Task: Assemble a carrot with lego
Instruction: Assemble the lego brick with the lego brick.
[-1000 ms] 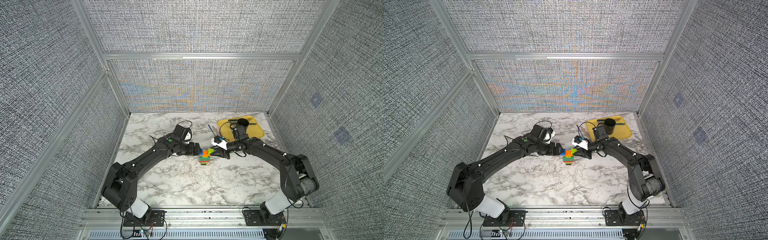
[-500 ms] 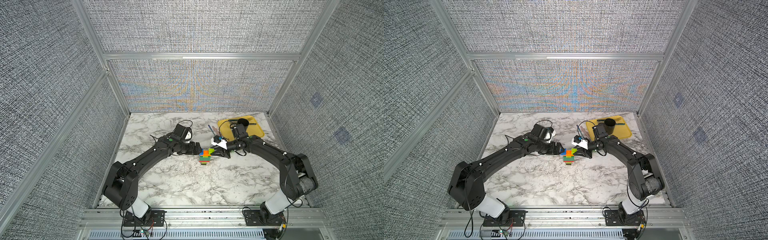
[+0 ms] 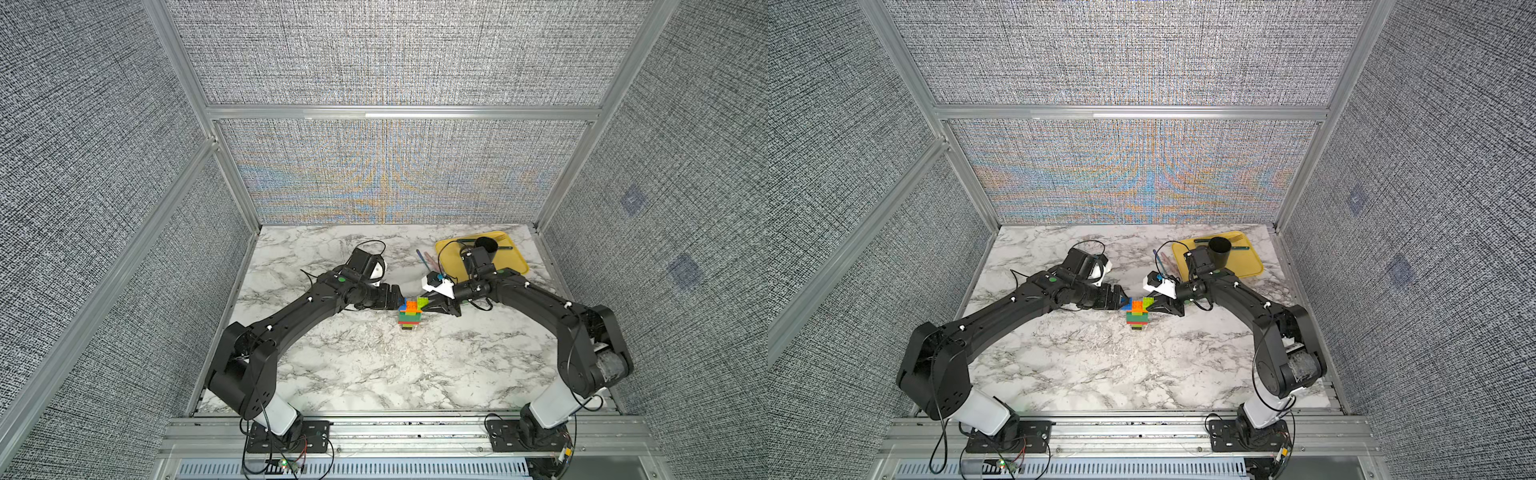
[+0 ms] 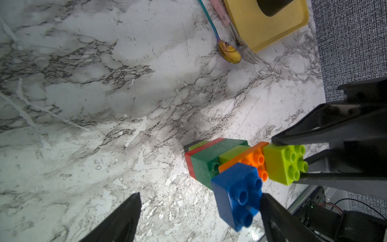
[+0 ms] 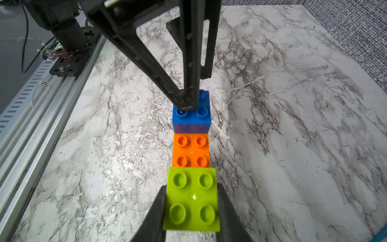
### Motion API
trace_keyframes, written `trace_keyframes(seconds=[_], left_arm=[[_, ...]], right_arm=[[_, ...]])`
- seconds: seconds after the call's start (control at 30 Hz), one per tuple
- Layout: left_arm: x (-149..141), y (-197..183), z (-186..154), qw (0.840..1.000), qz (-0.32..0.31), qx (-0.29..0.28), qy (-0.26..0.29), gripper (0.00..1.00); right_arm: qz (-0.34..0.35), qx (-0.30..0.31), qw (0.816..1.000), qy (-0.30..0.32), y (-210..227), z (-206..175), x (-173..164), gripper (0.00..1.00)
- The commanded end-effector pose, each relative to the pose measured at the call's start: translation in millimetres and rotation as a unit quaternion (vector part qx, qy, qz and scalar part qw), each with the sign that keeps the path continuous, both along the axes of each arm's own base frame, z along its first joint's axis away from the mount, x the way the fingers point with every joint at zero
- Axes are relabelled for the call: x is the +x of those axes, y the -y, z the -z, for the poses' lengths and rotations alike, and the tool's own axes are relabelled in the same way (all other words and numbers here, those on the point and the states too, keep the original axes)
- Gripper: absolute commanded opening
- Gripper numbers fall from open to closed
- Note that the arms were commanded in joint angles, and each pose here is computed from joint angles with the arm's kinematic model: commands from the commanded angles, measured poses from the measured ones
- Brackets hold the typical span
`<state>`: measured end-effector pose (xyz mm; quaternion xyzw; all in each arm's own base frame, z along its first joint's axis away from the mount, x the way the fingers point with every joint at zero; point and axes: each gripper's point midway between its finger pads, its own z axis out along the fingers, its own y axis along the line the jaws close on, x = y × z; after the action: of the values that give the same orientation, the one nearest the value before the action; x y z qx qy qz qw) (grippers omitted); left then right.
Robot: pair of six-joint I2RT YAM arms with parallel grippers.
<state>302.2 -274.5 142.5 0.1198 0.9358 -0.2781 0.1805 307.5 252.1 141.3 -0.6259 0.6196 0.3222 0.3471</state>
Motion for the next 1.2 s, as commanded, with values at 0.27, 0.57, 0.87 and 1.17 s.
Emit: trace_keyframes(seconds=[0.27, 0.57, 0.87, 1.17], left_arm=[[-2, -6, 6, 1.000, -0.001, 0.020, -0.003, 0.91], [-3, -6, 7, 1.000, 0.001, 0.018, -0.006, 0.91], [-3, -4, 2, 1.000, 0.003, 0.011, -0.005, 0.91], [-4, -4, 0, 1.000, 0.003, 0.009, -0.002, 0.91]], right_arm=[[0.007, -0.025, 1.000, -0.012, 8, 11, -2, 0.11], [0.009, -0.035, 0.999, -0.026, 4, 26, -5, 0.11], [0.015, -0.015, 1.000, -0.007, 0, 9, -2, 0.20], [0.016, 0.012, 1.000, 0.009, -7, -8, -2, 0.44]])
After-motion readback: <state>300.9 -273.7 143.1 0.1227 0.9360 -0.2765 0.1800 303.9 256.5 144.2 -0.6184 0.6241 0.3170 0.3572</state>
